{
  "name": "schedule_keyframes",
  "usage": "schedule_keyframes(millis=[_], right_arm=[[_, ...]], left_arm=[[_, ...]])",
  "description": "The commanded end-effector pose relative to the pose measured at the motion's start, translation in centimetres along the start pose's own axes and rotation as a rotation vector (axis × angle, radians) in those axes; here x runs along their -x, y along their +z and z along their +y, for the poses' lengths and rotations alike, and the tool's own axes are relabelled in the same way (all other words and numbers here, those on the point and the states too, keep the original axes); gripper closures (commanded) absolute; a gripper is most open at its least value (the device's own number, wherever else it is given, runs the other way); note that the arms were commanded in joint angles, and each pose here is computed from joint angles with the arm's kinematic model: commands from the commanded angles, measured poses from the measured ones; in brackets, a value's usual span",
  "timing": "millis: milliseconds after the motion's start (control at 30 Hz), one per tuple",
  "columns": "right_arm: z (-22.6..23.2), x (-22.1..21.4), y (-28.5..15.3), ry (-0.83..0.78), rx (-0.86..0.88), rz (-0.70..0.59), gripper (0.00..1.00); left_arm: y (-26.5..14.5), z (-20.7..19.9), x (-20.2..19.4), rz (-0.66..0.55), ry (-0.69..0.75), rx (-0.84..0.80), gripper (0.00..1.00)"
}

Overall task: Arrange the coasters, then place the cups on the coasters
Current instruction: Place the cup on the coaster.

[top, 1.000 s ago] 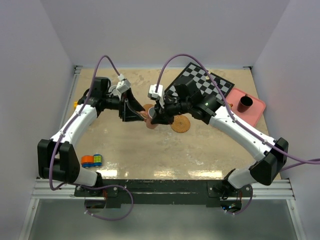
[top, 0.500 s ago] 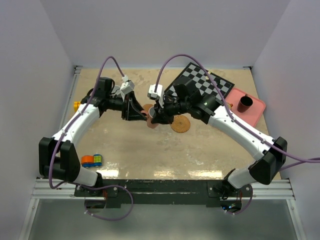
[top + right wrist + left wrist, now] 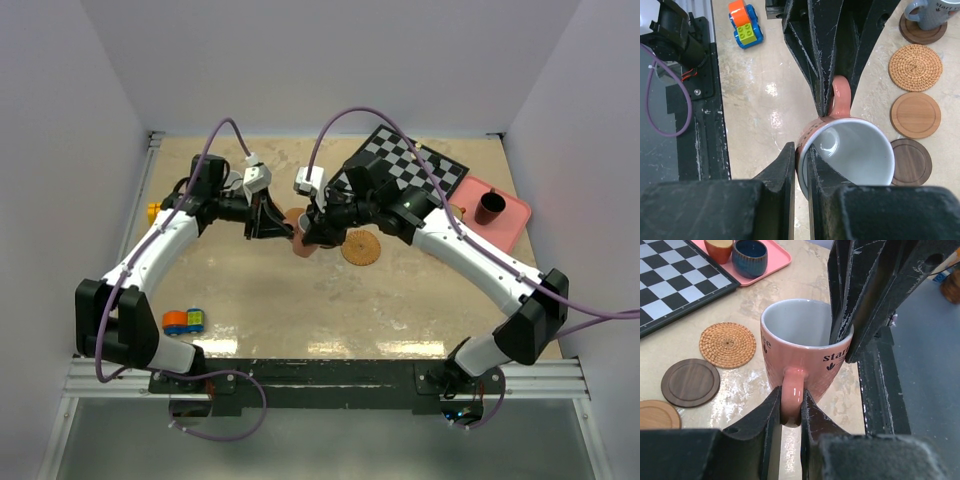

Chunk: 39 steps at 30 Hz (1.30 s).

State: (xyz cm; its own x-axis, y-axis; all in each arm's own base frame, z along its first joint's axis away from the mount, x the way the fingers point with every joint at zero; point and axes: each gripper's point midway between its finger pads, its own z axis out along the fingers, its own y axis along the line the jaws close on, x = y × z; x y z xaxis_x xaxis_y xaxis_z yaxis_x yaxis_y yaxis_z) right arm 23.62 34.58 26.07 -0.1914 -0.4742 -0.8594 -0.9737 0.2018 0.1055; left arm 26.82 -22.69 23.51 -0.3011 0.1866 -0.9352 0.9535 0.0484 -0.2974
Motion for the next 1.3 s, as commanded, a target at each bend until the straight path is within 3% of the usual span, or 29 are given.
schedule_keyframes(millis=[0,33,233,467,667,800,933,1000,1167,1267], right_arm=[[-0.8,0.9,0.6,-0.024,-0.041,-0.008,1.00],[-1.0,0.9,0.7,-0.022,-0.054,-0.006,0.99],[-3.6,0.6,0.6,0.006,-0.205,-0.022,0.62],[-4.9,1.6,-0.6,0.010,-0.309,-0.086,0.46],[-6.5,4.8,-4.9,0.069,-0.427,-0.289,0.35],[-8.7,5.5,-7.1,0.219,-0.482,-0.393,0.29],[-11.0,4.7,-6.0,0.366,-0.520,-0.374,0.27],[-11.7,4.6,-4.9,0.418,-0.513,-0.369,0.27],[-13.9,4.4,-2.2,0.486,-0.538,-0.339,0.30],[-14.3,4.0,-0.6,0.481,-0.557,-0.286,0.33]], left_arm=[[-0.3,-1.3,2.4,-0.043,0.110,0.004,1.00],[-0.3,-1.2,2.4,-0.046,0.118,0.014,1.00],[-0.6,0.1,2.8,-0.057,0.146,0.121,1.00],[-1.1,3.3,2.6,-0.066,0.129,0.291,1.00],[-2.7,7.1,3.7,-0.150,0.109,0.538,1.00],[-4.1,8.7,4.3,-0.220,0.094,0.764,1.00],[-4.6,8.2,4.0,-0.275,0.134,0.936,1.00],[-5.5,7.8,3.7,-0.361,0.123,1.007,1.00],[-5.4,6.2,1.6,-0.455,0.169,1.063,1.00],[-5.2,5.9,0.7,-0.449,0.193,1.080,1.00]])
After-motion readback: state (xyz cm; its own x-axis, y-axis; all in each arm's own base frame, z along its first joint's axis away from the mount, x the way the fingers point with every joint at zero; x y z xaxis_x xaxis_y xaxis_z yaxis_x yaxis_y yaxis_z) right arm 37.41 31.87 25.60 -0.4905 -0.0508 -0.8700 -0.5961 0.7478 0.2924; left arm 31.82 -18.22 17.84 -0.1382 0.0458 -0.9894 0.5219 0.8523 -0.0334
